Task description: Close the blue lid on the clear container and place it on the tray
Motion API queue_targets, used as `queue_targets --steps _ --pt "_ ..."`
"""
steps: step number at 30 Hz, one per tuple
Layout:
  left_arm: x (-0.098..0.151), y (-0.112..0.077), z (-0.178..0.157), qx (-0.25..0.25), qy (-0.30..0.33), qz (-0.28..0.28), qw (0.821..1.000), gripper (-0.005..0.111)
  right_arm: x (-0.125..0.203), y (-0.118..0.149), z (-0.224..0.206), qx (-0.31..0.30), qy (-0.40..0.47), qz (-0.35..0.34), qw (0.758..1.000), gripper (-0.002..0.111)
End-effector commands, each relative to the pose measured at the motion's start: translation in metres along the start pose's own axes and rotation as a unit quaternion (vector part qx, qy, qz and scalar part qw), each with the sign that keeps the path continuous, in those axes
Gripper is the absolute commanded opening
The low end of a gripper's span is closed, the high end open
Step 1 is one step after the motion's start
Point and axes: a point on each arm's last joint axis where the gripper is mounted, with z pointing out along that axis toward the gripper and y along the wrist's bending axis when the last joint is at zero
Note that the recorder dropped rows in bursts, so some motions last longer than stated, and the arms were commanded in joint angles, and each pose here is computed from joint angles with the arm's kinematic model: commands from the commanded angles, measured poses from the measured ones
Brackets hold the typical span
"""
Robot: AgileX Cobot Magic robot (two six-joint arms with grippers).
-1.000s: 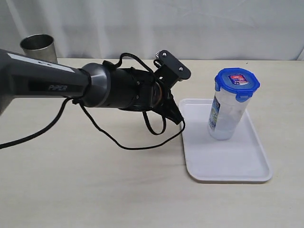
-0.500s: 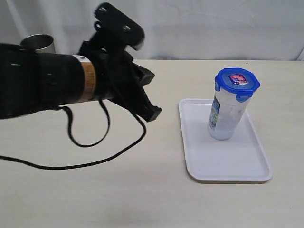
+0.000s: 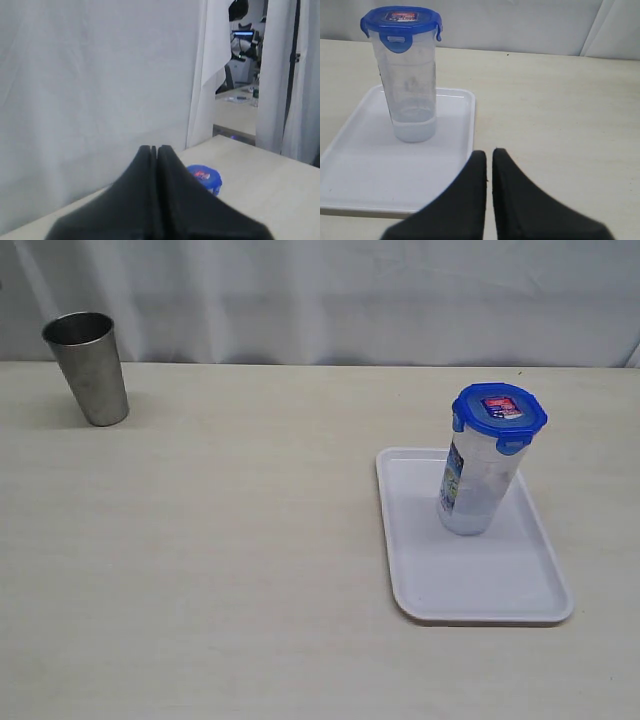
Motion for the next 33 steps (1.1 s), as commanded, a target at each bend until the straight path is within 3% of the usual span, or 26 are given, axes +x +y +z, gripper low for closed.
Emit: queue_targets --steps 1,7,21,24,29,31,33 --pt "-0.008 0.002 -0.021 -0.002 -0.039 -0.009 0.999 0.0 -0.001 0.0 0.0 0.003 -0.007 0.002 1.0 0.005" --pt "-0.014 0.003 -0.035 -0.004 -0.068 -0.01 0.998 0.0 -0.001 0.0 0.0 0.003 -0.007 0.002 1.0 0.005" --pt "-0.015 0.003 -0.035 -0.003 -0.069 -0.017 0.998 0.0 -0.001 0.0 0.0 0.003 -0.007 0.002 1.0 0.005" --pt "-0.014 0.002 -0.035 0.007 -0.063 -0.1 0.993 0.0 -0.001 0.0 0.0 0.003 -0.007 0.002 1.0 0.005" --pt "-0.013 0.0 -0.035 0.024 -0.051 -0.251 0.966 0.0 -0.001 0.0 0.0 0.003 -0.007 0.002 1.0 0.005" --pt "-0.012 -0.001 -0.035 0.031 -0.047 -0.304 0.951 0.0 -0.001 0.0 0.0 0.003 -0.007 0.002 1.0 0.005" --pt "-0.012 -0.002 -0.035 0.04 -0.04 -0.38 0.923 0.0 -0.001 0.0 0.0 0.003 -0.007 0.002 1.0 0.005"
